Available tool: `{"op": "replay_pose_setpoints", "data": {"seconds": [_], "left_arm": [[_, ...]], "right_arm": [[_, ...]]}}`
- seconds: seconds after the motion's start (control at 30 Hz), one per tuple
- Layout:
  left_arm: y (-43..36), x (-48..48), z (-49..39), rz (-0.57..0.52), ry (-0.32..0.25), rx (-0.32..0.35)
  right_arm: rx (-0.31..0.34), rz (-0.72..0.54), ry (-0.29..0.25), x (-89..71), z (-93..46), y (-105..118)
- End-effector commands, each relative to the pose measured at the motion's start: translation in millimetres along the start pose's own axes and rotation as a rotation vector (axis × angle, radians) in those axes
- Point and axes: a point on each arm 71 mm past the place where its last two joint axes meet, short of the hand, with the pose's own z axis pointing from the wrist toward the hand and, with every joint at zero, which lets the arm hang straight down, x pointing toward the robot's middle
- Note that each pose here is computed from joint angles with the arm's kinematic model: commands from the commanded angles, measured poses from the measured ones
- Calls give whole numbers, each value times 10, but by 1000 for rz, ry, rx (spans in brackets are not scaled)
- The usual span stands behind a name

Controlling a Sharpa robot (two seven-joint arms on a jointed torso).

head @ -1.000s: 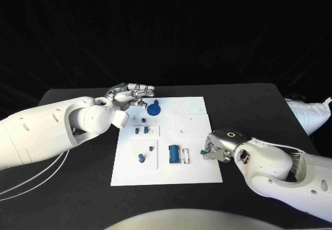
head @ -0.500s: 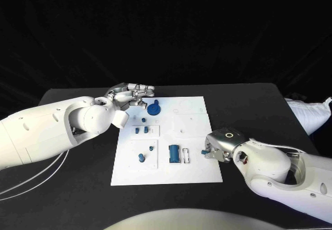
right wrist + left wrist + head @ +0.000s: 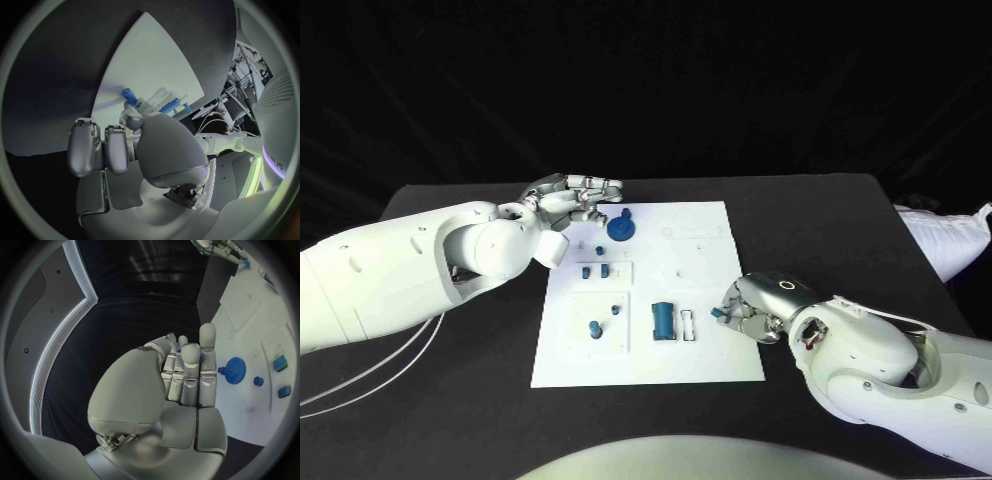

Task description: Assemble the parts on the task board

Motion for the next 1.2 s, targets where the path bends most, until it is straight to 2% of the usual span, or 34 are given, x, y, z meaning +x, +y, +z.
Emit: {"op": "replay_pose_setpoints", "data": {"seconds": [0.03,0.27,0.43,0.77,1.2], "left_arm": [[-1,31,4,-1,21,-1],[1,34,5,-1,19,-3],[1,43,8,-1,21,-3],[3,53,10,-1,26,-5],[5,62,12,-1,32,-8]], "right_arm": [[33,146,-40,-37,-8,-11],[60,263,-37,-32,6,13],[72,322,-3,1,41,68],[65,340,85,91,137,190],[60,336,131,139,190,243]]}}
